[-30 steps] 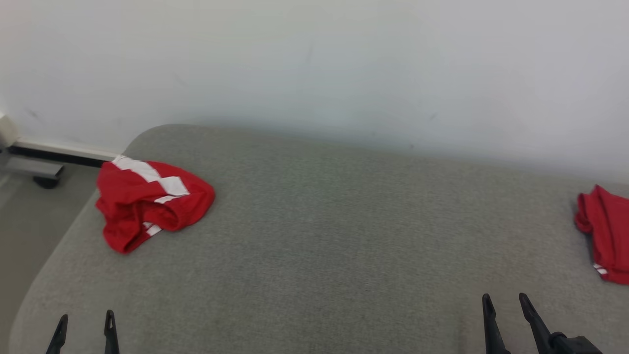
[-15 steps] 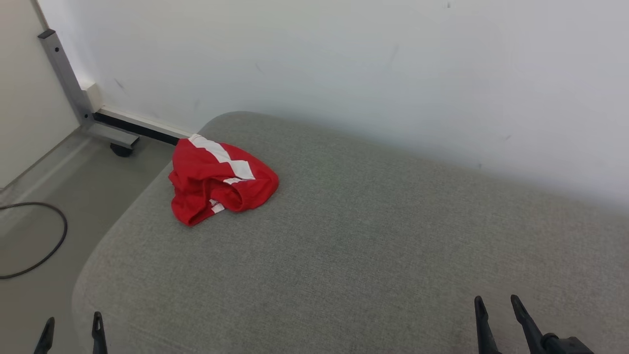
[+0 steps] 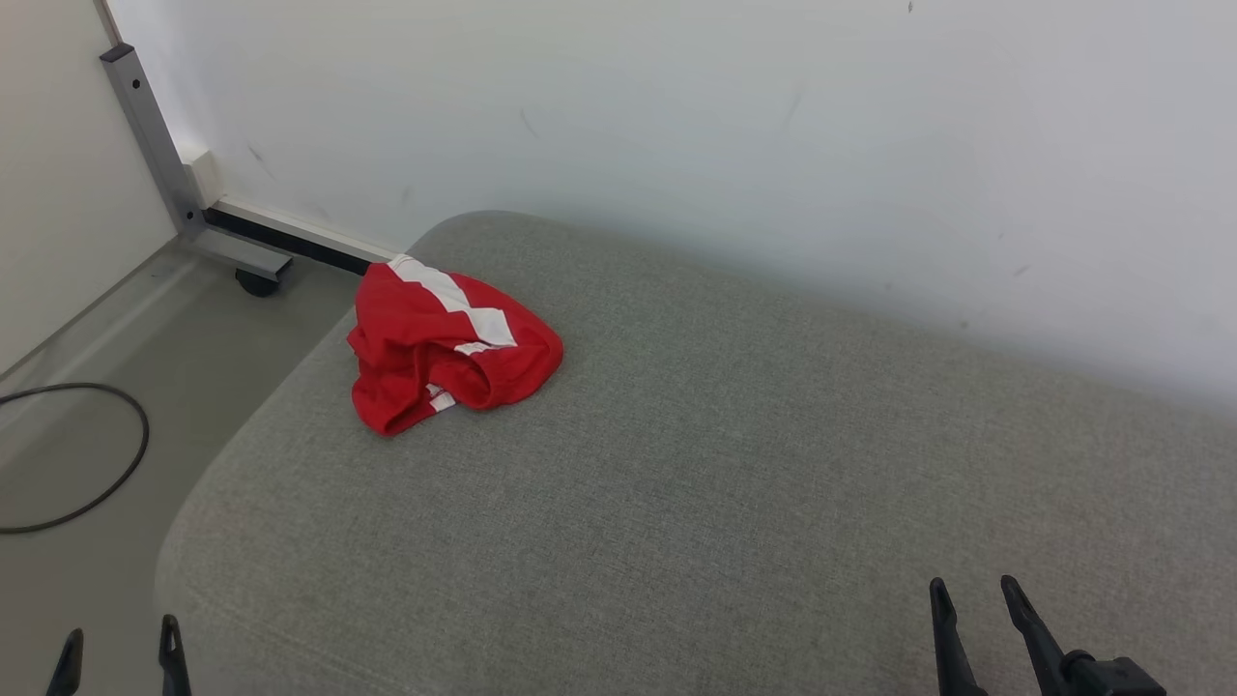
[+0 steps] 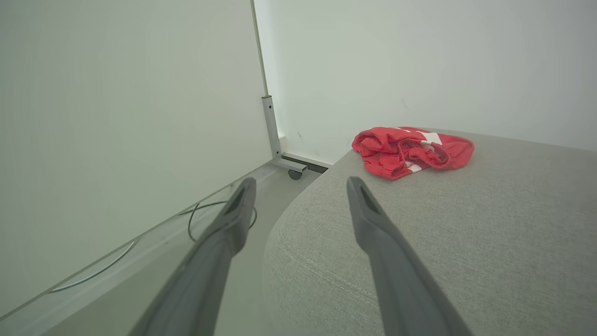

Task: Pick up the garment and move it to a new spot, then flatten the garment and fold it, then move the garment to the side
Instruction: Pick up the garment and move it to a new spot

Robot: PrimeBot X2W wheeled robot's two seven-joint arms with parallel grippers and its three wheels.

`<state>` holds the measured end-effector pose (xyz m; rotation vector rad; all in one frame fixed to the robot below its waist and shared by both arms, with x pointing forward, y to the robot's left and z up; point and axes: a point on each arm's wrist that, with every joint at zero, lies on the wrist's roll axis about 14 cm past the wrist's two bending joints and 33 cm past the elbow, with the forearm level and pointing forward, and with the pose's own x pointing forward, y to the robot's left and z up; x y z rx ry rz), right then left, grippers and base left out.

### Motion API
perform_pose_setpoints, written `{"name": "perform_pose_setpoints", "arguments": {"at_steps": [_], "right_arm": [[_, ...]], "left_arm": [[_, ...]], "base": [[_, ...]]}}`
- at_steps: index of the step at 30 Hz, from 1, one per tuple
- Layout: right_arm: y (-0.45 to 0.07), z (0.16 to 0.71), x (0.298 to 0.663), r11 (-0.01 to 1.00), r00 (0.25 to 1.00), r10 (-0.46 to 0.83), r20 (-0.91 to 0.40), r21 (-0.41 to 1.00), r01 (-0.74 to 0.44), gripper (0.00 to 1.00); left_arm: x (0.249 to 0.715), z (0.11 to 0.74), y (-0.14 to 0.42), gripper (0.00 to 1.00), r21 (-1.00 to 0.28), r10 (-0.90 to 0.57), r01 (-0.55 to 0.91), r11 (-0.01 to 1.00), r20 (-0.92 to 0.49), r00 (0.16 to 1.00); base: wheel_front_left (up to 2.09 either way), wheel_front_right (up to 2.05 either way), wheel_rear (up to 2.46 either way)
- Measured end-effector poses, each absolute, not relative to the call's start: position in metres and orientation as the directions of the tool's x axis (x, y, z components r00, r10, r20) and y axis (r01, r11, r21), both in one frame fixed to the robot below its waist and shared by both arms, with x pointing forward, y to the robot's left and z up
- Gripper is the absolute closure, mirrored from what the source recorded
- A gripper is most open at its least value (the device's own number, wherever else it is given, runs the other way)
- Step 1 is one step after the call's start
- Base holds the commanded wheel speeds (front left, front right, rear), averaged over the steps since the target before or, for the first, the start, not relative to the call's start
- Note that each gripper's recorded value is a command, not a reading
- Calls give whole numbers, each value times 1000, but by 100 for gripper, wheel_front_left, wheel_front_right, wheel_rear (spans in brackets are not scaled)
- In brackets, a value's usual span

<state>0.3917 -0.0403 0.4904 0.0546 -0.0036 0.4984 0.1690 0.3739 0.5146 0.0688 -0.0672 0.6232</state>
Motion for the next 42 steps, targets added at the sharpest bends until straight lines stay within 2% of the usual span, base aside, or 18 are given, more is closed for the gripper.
{"name": "perform_pose_setpoints", "arguments": {"at_steps": [10,18,24,32,37,42], "right_arm": [[-53,495,396,896,896,442,33,40,-443,0],[-75,501,417,918,917,395,52,9,-396,0],[-104,507,438,944,941,329,77,-18,-329,0],[-136,494,449,968,967,251,50,-29,-250,0],[-158,480,454,980,980,196,16,-41,-195,0],[-177,468,456,988,989,146,-12,-54,-146,0]], "left_arm": [[190,543,389,0,4,576,-584,812,158,802],[258,593,407,0,-16,508,-522,853,252,823],[323,612,420,0,-41,471,-477,878,254,845],[406,593,417,0,-46,396,-394,918,160,904],[458,554,411,0,-30,347,-347,938,17,938],[491,506,408,0,-35,333,-340,940,-129,934]], "base": [[0,0,0],[0,0,0],[0,0,0],[0,0,0],[0,0,0],[0,0,0]]}}
